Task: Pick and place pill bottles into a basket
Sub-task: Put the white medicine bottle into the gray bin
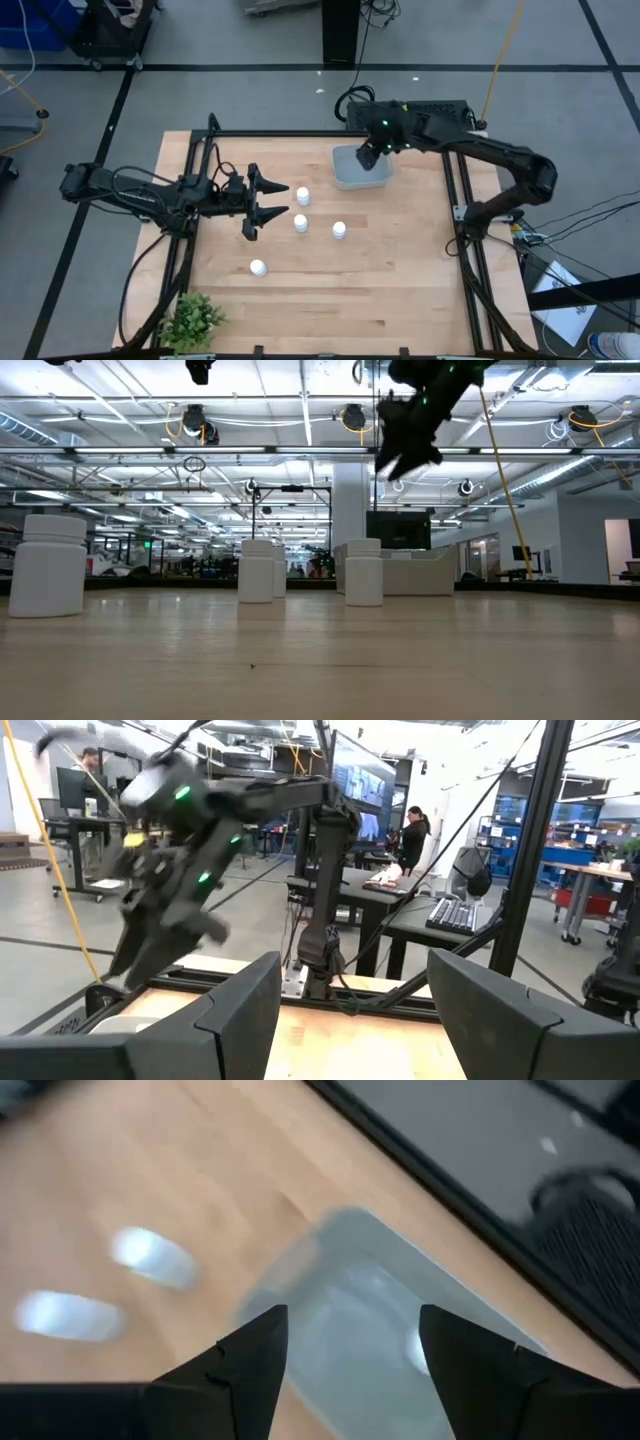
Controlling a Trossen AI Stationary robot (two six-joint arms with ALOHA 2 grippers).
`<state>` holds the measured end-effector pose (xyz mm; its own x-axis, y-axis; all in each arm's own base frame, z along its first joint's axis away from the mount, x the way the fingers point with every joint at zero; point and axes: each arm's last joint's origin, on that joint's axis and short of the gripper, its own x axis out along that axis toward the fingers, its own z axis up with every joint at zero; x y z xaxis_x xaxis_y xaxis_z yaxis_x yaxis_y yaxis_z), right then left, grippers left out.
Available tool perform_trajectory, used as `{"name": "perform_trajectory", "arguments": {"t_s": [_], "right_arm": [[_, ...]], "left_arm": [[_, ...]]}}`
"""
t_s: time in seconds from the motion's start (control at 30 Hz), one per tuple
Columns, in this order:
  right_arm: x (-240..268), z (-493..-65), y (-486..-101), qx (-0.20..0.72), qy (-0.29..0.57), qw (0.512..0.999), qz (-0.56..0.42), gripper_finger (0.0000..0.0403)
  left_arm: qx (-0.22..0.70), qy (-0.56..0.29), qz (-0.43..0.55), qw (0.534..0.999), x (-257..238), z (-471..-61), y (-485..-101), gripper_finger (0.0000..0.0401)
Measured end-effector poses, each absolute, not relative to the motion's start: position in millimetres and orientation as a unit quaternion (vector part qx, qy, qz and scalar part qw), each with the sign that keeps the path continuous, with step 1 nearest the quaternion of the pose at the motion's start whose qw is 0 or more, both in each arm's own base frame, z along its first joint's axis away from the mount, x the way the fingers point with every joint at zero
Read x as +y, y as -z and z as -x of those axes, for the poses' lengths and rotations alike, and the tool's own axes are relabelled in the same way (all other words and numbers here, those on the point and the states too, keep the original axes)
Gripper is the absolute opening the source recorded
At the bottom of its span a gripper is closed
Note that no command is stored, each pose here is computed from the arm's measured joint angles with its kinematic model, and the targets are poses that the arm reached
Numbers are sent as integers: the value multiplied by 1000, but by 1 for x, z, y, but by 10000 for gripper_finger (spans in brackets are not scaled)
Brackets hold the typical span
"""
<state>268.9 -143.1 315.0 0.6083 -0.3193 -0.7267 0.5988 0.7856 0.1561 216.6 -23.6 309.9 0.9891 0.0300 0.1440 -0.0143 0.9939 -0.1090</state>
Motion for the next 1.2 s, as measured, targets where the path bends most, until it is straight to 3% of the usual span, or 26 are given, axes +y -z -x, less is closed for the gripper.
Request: {"name": "perform_trajectory", "arguments": {"t_s": [0.43,0.67,0.93,1.2], "right_arm": [[-46,-262,-364,247,116,951,-147,221],[-10,-264,-349,175,43,976,-126,216],[24,-262,-328,24,-22,998,-46,216],[43,-250,-287,-48,-67,992,-99,208]], "left_arm": [[-73,-11,55,996,-24,-217,-310,255],[-73,-11,56,996,-24,-217,-310,255],[-73,-11,60,995,-24,-217,-310,255],[-73,-10,64,995,-24,-217,-310,255]]}}
